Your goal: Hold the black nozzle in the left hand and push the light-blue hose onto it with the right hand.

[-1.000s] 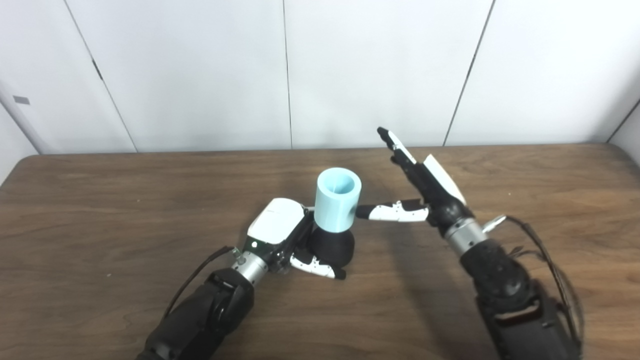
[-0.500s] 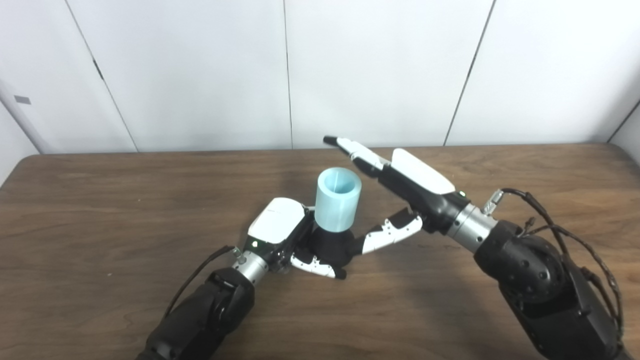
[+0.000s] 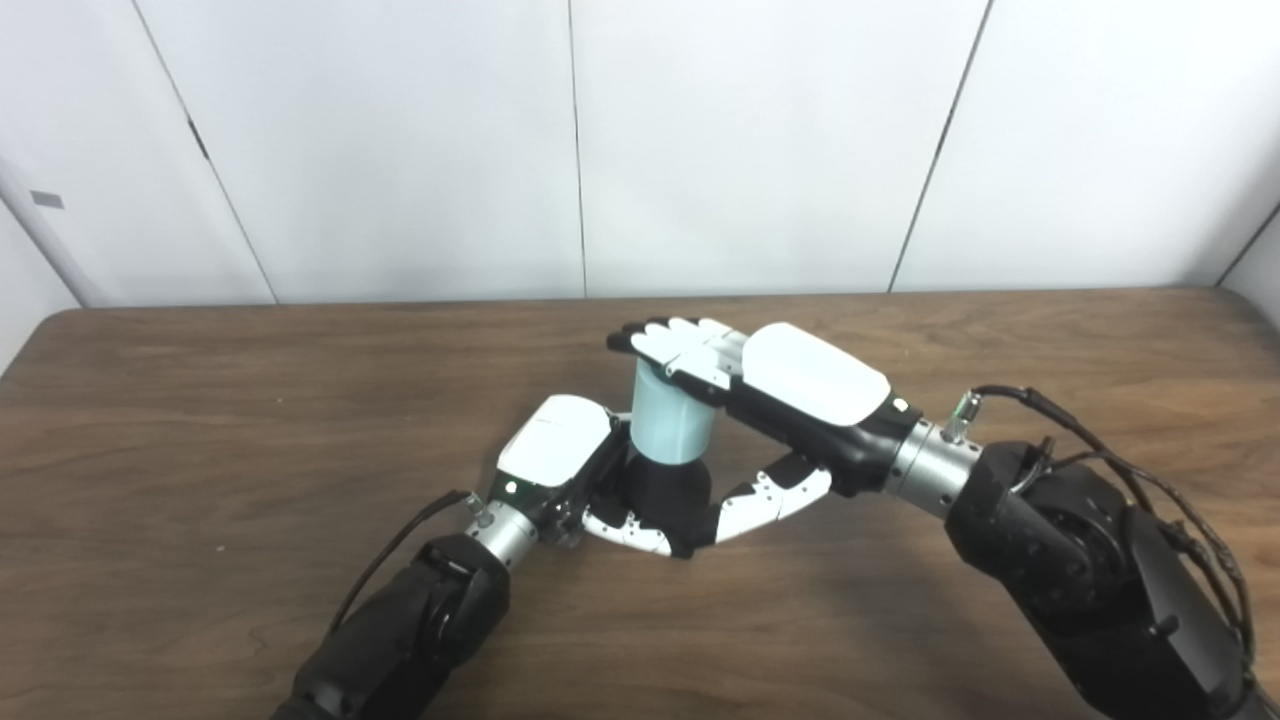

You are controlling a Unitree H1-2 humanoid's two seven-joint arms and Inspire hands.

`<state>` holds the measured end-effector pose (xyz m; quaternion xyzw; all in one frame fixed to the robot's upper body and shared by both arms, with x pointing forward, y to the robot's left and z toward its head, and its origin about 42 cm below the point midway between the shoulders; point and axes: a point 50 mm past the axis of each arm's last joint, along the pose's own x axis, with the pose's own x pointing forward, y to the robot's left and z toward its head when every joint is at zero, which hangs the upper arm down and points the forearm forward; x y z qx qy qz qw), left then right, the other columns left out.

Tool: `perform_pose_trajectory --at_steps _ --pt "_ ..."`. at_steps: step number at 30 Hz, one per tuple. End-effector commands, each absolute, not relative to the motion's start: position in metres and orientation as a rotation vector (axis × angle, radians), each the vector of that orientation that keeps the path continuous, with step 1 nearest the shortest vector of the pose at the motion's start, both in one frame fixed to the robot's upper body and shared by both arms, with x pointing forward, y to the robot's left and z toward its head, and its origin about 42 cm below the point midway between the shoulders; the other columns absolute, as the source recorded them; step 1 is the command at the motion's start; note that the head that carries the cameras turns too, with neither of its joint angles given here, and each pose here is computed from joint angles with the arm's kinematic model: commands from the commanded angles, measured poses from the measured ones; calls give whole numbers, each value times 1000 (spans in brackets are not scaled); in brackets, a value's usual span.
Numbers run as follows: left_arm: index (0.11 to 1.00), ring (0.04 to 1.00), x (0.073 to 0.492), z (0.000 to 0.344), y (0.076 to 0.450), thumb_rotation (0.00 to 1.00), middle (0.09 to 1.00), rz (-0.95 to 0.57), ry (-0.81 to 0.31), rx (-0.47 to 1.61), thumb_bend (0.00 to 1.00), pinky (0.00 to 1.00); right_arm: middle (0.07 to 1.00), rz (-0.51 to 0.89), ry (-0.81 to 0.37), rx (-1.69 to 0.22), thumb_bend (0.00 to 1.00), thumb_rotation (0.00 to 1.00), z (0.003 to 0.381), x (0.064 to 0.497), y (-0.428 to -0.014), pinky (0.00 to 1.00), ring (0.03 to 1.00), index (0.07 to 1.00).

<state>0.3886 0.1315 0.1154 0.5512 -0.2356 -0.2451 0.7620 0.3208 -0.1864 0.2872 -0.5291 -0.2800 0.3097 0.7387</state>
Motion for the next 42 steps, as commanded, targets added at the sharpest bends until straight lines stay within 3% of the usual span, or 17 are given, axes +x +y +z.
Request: perform_pose_trajectory --at_steps 1,12,16,18,21,32,42 --pt "526 395 356 57 138 0 446 -714 -337 1279 501 347 1000 671 -689 -1217 782 1000 303 322 -188 1000 1000 1000" --pt "530 390 354 58 140 0 450 -711 -332 1279 500 348 971 741 -629 -1347 834 1000 287 328 -192 988 987 959" --pt "529 391 354 59 139 0 450 -713 -332 1273 500 361 955 756 -633 -1334 856 997 280 328 -190 914 958 939" --pt "527 393 354 59 139 0 455 -710 -332 1275 500 364 929 771 -645 -1321 855 965 276 327 -187 836 916 907" --pt "529 391 354 59 138 0 450 -710 -330 1275 500 356 910 818 -637 -1331 854 923 269 323 -180 801 889 886" --pt "513 406 354 61 136 0 459 -721 -319 1271 502 387 908 871 -626 -1353 852 874 256 318 -173 798 889 880" --pt "523 402 355 61 137 0 456 -715 -330 1268 501 386 915 847 -644 -1354 812 893 252 317 -176 815 897 888"
